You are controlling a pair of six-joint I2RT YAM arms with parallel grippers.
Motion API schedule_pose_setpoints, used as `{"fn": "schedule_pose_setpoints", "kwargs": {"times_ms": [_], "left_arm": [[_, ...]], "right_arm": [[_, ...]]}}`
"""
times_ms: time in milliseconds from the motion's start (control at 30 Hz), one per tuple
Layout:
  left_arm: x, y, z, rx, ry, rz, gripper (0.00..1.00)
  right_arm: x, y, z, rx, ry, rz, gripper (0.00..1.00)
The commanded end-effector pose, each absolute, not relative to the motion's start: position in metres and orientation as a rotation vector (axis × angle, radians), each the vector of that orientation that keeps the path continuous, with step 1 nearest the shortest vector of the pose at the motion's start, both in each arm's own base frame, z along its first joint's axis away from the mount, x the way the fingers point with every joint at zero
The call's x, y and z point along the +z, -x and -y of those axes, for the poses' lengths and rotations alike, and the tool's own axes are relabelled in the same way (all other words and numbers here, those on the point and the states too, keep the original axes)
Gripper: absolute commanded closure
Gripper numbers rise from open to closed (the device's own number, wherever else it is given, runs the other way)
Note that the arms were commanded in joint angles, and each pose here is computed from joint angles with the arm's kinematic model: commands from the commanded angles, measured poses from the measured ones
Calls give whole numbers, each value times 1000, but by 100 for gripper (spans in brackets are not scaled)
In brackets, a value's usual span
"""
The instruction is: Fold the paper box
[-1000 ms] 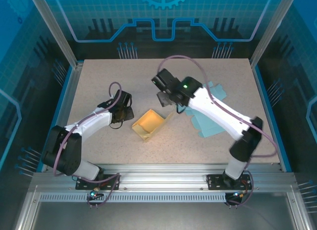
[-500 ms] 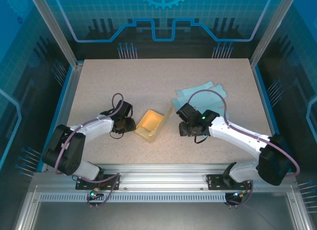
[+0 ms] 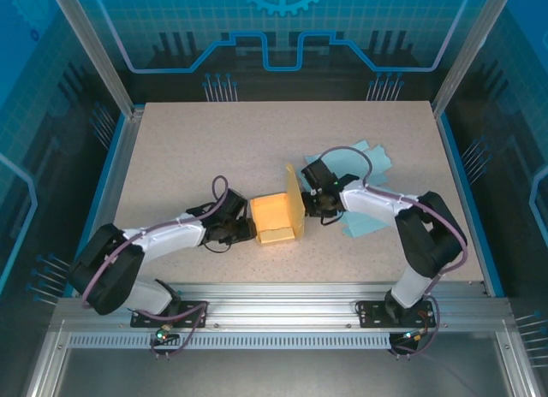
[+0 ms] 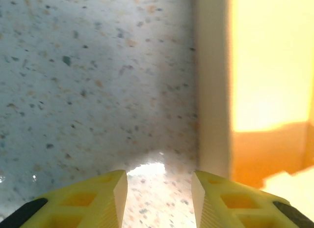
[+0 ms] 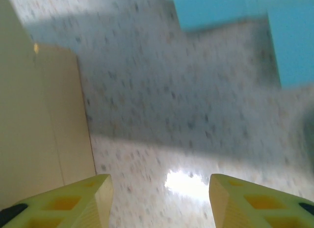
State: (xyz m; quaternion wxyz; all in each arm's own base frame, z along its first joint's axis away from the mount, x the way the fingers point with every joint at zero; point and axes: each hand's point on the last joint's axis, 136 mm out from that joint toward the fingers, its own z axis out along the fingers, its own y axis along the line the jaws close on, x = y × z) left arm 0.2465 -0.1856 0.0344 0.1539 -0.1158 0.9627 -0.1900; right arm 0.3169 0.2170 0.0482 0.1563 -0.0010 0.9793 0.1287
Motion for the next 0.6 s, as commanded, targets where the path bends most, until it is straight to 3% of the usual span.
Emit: {"fn": "schedule_pose_setpoints", "kwargs": {"times_ms": [0,133,267,567], "left_arm": [[61,-252,187,-587,329,-2669,58],[94,-271,160,-381,225,-2527,51],[124,-307,151,-200,-15,-2402,43],[117,-370,206,-160,-749,-2295,41]], "right_arm": [[62,-352,-233,496,90,-2739,46],[77,-374,-226,436,99,-2729,47],[99,-375,-191,201,25,-2717,47],[136,-312,-123,47,-204,-2637,38]]}}
